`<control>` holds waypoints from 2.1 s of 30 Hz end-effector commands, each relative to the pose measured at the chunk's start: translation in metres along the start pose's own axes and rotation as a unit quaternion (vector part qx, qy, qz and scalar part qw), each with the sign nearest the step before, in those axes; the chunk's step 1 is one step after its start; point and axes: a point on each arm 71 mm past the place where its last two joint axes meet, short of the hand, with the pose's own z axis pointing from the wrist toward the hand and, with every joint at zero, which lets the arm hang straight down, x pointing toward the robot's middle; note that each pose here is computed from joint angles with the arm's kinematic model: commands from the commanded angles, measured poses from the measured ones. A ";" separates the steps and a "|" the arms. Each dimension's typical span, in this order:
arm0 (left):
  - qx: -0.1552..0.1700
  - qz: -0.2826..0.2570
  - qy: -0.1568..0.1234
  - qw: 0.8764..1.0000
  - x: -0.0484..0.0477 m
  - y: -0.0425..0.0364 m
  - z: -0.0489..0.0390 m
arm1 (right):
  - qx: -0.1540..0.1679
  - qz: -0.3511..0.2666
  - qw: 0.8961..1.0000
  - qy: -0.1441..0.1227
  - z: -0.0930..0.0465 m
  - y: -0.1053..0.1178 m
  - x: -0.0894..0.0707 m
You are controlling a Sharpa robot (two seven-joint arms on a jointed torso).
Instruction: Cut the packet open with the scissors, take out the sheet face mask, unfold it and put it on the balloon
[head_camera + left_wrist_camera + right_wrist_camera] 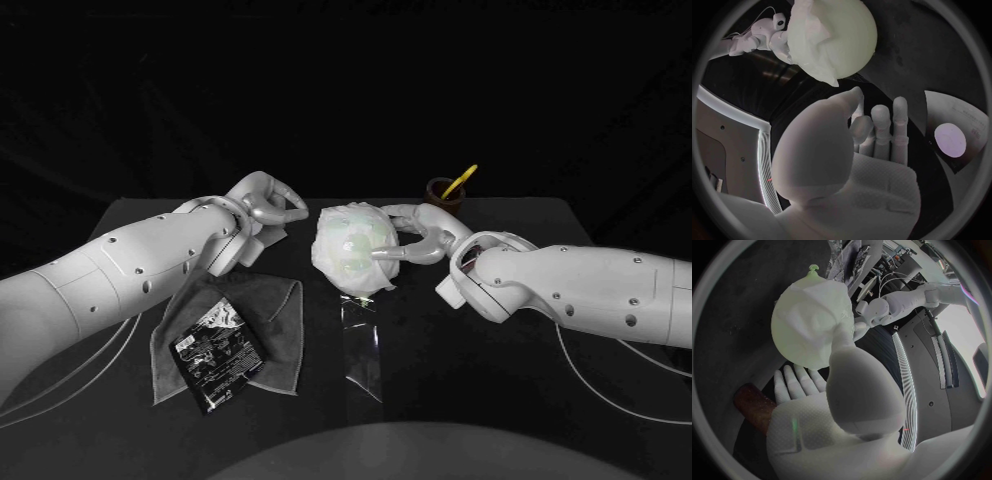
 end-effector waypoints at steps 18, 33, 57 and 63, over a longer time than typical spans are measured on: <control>-0.015 -0.154 0.103 0.983 0.0164 0.0028 -0.0392 | 0.000 -0.007 1.000 0.004 -0.001 -0.002 0.002; -0.020 -0.140 0.115 0.983 0.0267 0.0061 -0.0499 | 0.001 -0.006 1.000 0.005 -0.001 -0.004 0.002; -0.025 -0.117 0.108 0.987 0.0303 0.0050 -0.0460 | 0.002 -0.004 1.000 0.005 -0.002 -0.004 0.003; -0.024 -0.113 0.110 0.987 0.0323 0.0032 -0.0461 | 0.002 -0.004 1.000 0.005 -0.002 -0.004 0.002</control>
